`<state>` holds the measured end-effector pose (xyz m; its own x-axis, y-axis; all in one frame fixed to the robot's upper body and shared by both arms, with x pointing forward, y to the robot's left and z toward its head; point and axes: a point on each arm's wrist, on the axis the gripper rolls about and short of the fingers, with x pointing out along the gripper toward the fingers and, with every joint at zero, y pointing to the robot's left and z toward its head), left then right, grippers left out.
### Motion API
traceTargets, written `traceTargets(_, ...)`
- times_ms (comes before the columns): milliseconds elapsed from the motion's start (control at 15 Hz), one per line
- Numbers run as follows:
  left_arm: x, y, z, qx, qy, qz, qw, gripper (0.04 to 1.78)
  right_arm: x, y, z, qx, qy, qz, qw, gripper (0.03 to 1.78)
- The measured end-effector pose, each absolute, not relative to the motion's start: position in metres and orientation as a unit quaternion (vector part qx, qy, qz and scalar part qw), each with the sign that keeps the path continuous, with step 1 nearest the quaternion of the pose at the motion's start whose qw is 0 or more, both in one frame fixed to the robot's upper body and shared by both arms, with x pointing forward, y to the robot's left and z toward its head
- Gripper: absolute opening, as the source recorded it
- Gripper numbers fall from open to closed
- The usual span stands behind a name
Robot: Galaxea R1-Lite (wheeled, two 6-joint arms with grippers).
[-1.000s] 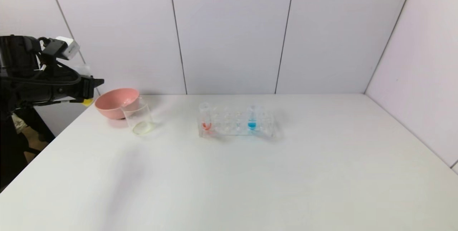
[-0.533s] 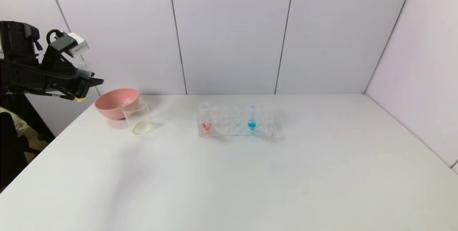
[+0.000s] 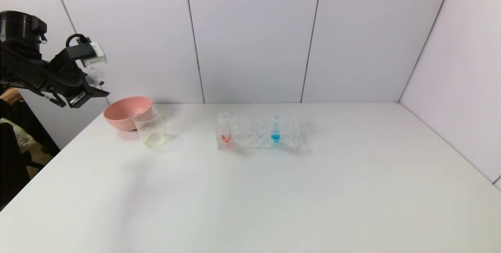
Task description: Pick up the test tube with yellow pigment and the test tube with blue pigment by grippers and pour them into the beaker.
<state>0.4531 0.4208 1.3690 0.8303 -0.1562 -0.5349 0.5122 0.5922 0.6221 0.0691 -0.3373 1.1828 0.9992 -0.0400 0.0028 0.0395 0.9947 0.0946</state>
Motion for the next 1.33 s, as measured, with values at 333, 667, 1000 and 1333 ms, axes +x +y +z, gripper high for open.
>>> traceTargets(333, 0.463, 0.424, 1.363, 0.44, 0.224, -0.237, 0.837, 0.54, 0.069, -0.337, 1.183, 0.047, -0.002, -0.02, 0.999, 1.71)
traceTargets(667, 0.469, 0.426, 1.362, 0.465, 0.236, -0.26, 0.812, 0.54, 0.069, -0.337, 1.183, 0.047, -0.002, -0.02, 0.999, 1.71)
traceTargets(1000, 0.476, 0.427, 1.36, 0.496, 0.229, -0.267, 0.794, 0.54, 0.069, -0.337, 1.183, 0.047, -0.003, -0.02, 0.999, 1.71)
traceTargets(1333, 0.481, 0.427, 1.355, 0.527, 0.227, -0.278, 0.77, 0.54, 0.069, -0.337, 1.183, 0.047, -0.002, -0.02, 0.999, 1.71)
